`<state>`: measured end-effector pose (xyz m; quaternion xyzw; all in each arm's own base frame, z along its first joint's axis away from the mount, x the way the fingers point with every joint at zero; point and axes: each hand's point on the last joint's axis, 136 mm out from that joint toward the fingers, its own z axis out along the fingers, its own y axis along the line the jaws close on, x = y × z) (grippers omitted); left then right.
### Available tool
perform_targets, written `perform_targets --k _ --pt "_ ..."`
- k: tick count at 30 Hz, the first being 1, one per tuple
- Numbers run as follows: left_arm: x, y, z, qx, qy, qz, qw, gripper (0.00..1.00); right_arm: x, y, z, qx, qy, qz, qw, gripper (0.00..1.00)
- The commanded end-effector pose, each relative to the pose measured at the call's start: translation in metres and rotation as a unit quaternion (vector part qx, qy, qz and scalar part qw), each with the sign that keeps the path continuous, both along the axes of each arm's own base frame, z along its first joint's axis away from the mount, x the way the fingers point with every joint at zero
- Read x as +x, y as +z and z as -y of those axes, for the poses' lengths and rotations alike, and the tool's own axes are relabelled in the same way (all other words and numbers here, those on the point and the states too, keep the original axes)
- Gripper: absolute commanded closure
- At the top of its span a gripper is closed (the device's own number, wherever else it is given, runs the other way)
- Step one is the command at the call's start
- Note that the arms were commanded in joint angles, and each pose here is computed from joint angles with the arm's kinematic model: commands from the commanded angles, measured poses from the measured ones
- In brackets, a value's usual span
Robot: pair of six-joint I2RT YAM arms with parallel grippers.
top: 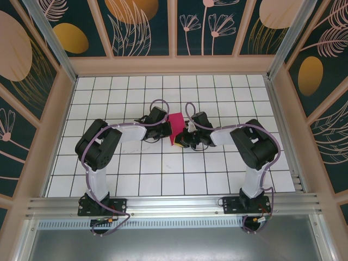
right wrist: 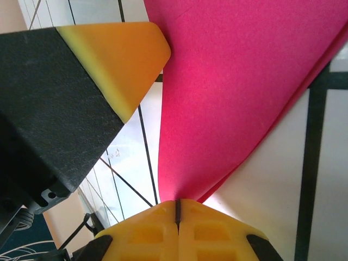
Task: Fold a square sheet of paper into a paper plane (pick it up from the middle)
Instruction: Third fold the triangle at the center of the table.
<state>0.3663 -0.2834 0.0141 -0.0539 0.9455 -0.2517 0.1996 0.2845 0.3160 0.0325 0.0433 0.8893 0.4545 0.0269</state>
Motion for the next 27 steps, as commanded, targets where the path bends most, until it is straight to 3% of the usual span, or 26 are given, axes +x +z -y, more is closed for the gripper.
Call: perform_targets --k 1,7,17,27 --pt "-0.016 -0.045 -0.039 0.088 0.028 -0.045 0.995 1.00 0.004 -0.002 -0.005 0.004 0.000 -0.001 1.000 1.00" --pt "-0.016 -0.044 -0.040 0.090 0.028 -0.043 0.995 1.00 0.004 -0.012 0.000 -0.019 -0.008 -0.014 1.000 1.00" --pt "-0.016 -0.044 -0.040 0.091 0.028 -0.043 0.995 1.00 0.009 0.019 -0.007 0.015 0.001 0.025 1.000 1.00" --pt "-0.015 -0.044 -0.040 0.091 0.028 -0.043 0.995 1.00 0.003 -0.004 -0.007 -0.008 0.001 -0.003 1.000 1.00"
